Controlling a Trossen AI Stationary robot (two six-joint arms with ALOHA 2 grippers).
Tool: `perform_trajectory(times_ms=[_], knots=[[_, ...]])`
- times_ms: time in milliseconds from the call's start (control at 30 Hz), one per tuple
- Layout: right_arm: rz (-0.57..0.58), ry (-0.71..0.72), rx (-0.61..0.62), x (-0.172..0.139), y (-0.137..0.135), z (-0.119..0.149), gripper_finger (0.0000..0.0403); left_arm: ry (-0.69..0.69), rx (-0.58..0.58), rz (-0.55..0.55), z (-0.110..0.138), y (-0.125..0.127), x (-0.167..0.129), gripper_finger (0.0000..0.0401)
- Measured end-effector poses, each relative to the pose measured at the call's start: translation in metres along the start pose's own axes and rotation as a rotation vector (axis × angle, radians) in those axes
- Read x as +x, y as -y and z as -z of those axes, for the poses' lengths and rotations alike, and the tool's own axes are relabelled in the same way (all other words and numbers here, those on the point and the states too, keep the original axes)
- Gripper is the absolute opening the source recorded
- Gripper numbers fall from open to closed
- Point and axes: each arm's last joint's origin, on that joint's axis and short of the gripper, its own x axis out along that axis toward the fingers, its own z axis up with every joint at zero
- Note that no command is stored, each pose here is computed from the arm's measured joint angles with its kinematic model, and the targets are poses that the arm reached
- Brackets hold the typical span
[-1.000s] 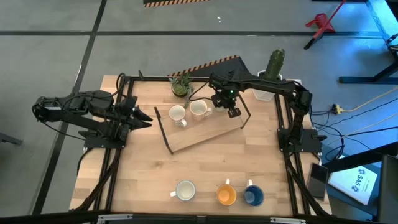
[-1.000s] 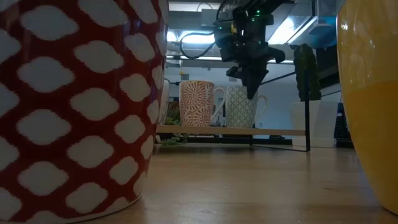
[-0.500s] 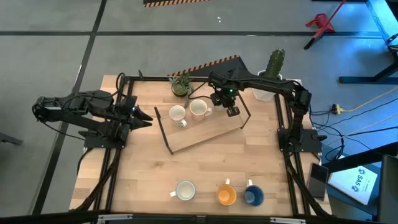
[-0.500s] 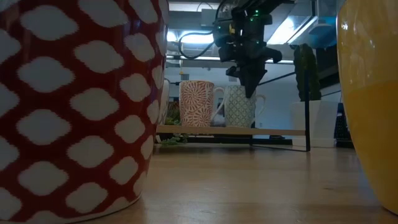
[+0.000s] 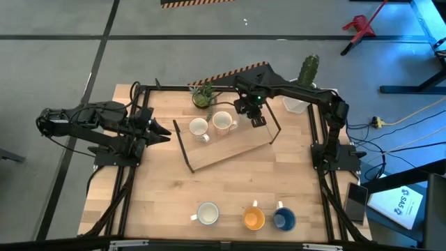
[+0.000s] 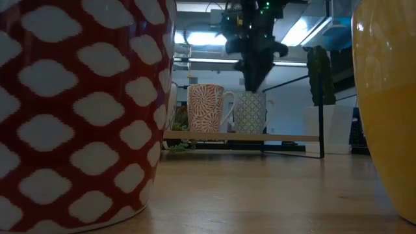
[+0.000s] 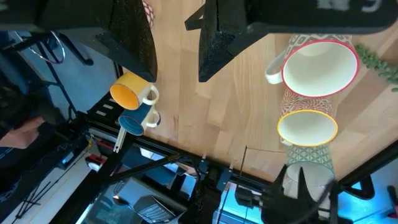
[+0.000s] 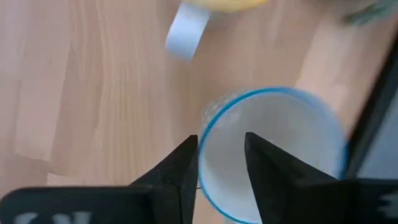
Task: Place coffee mugs
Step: Put the yellow mug on the shelf
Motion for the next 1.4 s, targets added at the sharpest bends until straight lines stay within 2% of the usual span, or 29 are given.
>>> perform_trajectory(times_ms=[167, 300, 400, 567, 767, 967, 1167, 1400], knots=[[0.052, 0.064, 0.014, -0.037, -0.002, -0.013, 0.0136, 0.0, 0.0, 0.0, 0.0, 0.0, 0.0, 0.0112], [0.05, 0.116, 0.026, -0.065, -0.023, -0.03, 0.014, 0.0, 0.0, 0.0, 0.0, 0.0, 0.0, 0.0112], [-0.012, 0.14, 0.006, -0.075, -0.058, -0.048, 0.014, 0.0, 0.0, 0.0, 0.0, 0.0, 0.0, 0.0112], [-0.098, 0.065, -0.093, -0.073, -0.141, -0.073, 0.014, 0.0, 0.0, 0.0, 0.0, 0.0, 0.0, 0.0112], [-0.108, 0.02, -0.043, -0.057, -0.23, -0.087, 0.0141, -0.012, 0.0, 0.028, 0.0, 0.001, 0.0, 0.0112], [-0.185, 0.016, 0.06, -0.028, -0.292, -0.088, 0.0141, -0.013, 0.0, 0.031, 0.0, 0.001, 0.0, 0.0112], [-0.254, 0.095, 0.145, 0.005, -0.322, -0.091, 0.014, -0.014, 0.006, 0.032, 0.0, 0.001, 0.0, 0.0112], [-0.288, 0.065, 0.18, 0.039, -0.336, -0.08, 0.0141, -0.014, 0.006, 0.032, 0.0, 0.001, 0.0, 0.0112]])
